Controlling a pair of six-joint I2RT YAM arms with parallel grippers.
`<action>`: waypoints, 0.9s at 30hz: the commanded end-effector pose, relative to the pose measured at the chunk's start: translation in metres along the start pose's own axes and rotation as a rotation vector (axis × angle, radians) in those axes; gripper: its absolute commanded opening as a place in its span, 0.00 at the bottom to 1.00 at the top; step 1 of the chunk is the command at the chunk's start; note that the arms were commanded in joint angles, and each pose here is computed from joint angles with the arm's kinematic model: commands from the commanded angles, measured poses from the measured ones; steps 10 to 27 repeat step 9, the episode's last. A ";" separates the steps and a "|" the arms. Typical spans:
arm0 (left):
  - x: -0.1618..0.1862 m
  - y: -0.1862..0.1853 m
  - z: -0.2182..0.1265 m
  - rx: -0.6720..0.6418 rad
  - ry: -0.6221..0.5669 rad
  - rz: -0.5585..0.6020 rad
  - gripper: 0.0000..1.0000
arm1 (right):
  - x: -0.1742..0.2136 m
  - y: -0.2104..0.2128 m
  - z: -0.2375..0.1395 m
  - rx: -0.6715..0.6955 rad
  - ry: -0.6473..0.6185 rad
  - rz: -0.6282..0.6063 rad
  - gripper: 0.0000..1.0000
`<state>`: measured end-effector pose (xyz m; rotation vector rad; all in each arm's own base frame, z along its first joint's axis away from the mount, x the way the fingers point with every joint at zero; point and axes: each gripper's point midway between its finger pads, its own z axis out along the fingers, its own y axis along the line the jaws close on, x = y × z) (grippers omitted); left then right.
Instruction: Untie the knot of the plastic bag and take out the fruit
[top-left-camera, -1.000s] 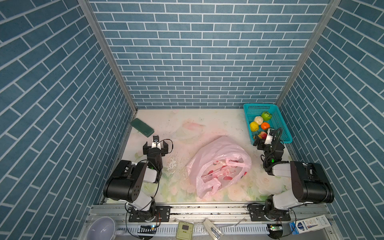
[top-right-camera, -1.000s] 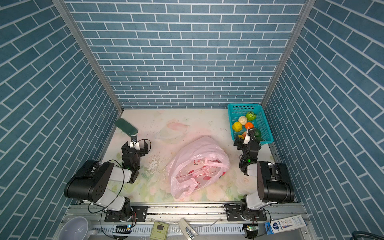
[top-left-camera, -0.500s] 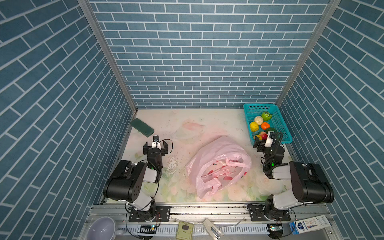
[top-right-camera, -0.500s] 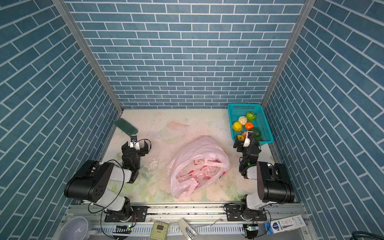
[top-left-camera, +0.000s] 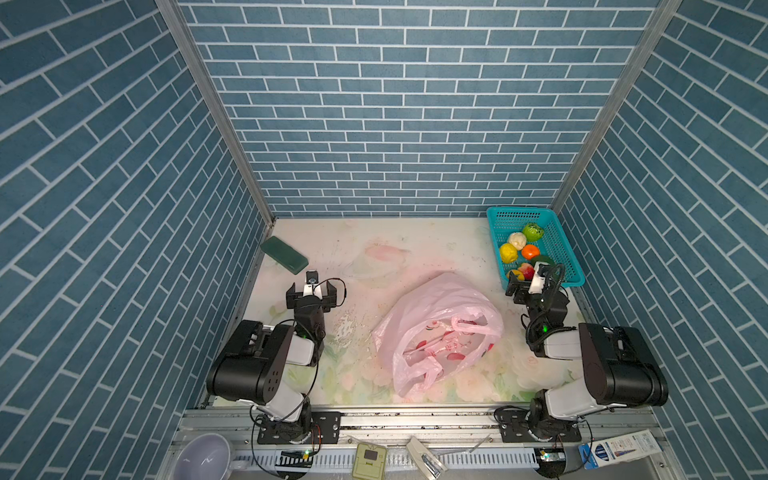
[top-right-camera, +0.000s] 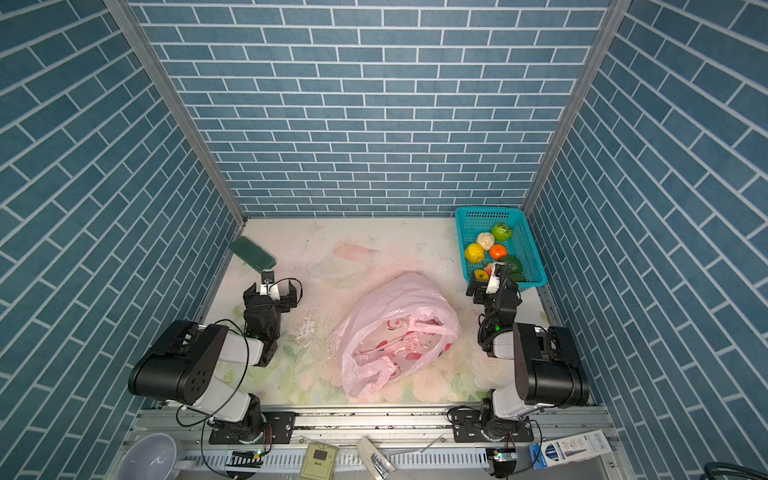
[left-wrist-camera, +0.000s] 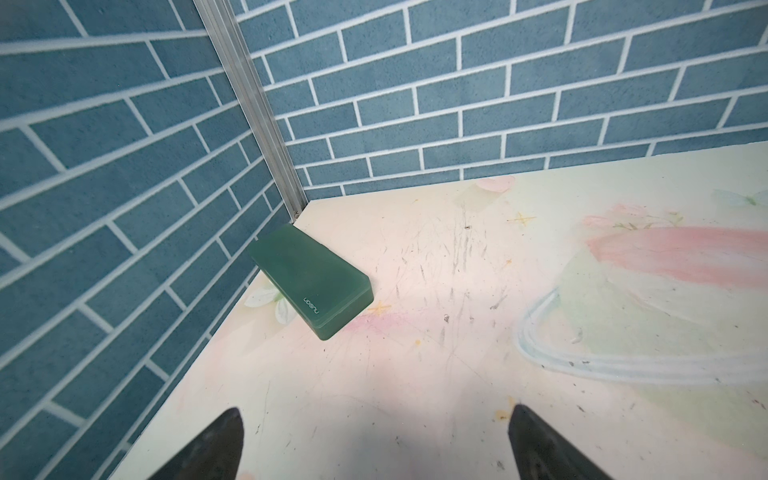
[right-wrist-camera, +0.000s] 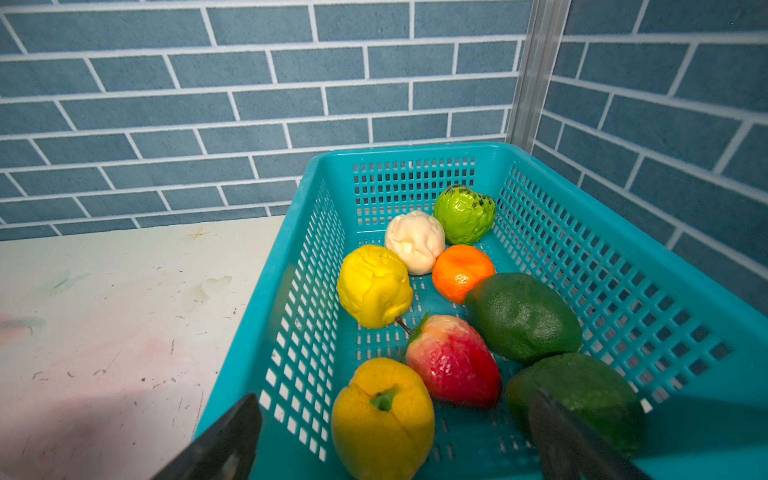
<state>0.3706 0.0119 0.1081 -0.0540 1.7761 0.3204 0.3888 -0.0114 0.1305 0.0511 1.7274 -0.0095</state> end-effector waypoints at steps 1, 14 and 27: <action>0.000 0.002 -0.001 -0.002 -0.007 -0.001 1.00 | 0.036 -0.010 -0.001 0.063 0.132 -0.050 0.99; 0.001 0.002 -0.001 -0.003 -0.004 0.001 1.00 | 0.036 -0.009 0.000 0.063 0.139 -0.052 0.99; 0.001 0.002 -0.001 -0.003 -0.004 0.001 1.00 | 0.036 -0.009 0.000 0.063 0.139 -0.052 0.99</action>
